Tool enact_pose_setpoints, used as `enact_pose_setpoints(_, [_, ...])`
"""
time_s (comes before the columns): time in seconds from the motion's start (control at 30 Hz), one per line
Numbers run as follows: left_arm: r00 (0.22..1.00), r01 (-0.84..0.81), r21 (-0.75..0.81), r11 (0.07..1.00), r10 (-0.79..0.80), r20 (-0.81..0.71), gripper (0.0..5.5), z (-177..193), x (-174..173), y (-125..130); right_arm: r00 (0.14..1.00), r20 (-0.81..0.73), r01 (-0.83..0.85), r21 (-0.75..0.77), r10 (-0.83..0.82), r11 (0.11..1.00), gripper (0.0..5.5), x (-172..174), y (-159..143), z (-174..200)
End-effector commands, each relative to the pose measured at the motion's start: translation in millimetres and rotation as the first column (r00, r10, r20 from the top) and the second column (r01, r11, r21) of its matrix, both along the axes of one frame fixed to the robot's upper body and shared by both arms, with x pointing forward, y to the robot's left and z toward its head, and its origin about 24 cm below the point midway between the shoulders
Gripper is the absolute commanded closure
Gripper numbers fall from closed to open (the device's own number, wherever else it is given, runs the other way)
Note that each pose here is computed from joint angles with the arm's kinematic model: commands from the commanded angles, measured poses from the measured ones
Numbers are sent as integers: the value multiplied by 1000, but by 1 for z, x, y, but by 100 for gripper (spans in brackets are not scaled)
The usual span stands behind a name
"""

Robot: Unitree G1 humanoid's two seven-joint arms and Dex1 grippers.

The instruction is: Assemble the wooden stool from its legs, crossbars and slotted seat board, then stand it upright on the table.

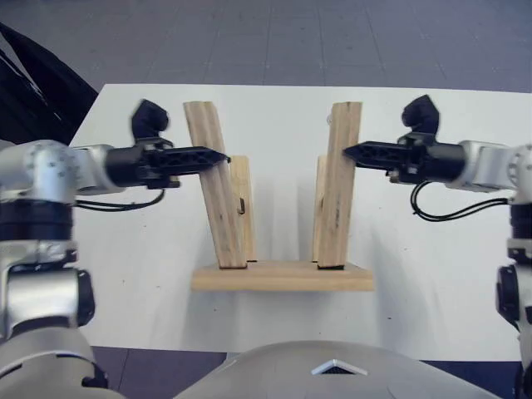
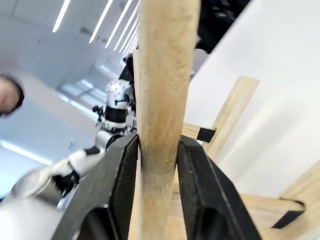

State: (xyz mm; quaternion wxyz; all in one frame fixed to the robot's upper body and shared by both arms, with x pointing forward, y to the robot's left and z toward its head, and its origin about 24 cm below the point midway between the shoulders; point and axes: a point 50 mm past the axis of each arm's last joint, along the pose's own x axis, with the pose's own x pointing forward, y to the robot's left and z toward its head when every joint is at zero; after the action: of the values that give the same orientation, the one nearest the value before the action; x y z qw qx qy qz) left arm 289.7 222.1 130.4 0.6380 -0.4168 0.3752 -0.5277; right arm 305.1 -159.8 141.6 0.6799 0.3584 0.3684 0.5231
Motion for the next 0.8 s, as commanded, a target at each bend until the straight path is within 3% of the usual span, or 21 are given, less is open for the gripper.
enact_pose_setpoints(0.03, [967,-58,24,998,62,-246,329,-24,21,-21,978,-208,-10,-110,-13,994,349,18,16,-33])
enact_pose_setpoints(0.17, [952,-145,12,989,143,-270,268,-21,28,-9,975,-221,0,72,16,997,279,25,10,-17])
enact_pose_setpoints(0.47, [950,-248,-55,967,232,-210,268,2,21,33,986,-154,90,175,-63,980,279,27,-26,-1])
enact_pose_setpoints(0.57, [950,-283,-25,959,277,-145,268,9,18,49,993,-104,72,107,-61,992,279,18,-32,-6])
enact_pose_setpoints(0.67, [942,-326,196,925,334,-7,268,-8,1,83,987,85,141,-76,-134,987,279,6,-41,-17])
enact_pose_setpoints(0.8, [882,-444,187,876,390,266,268,-14,-23,116,950,271,219,-220,-156,951,279,-19,-52,-31])
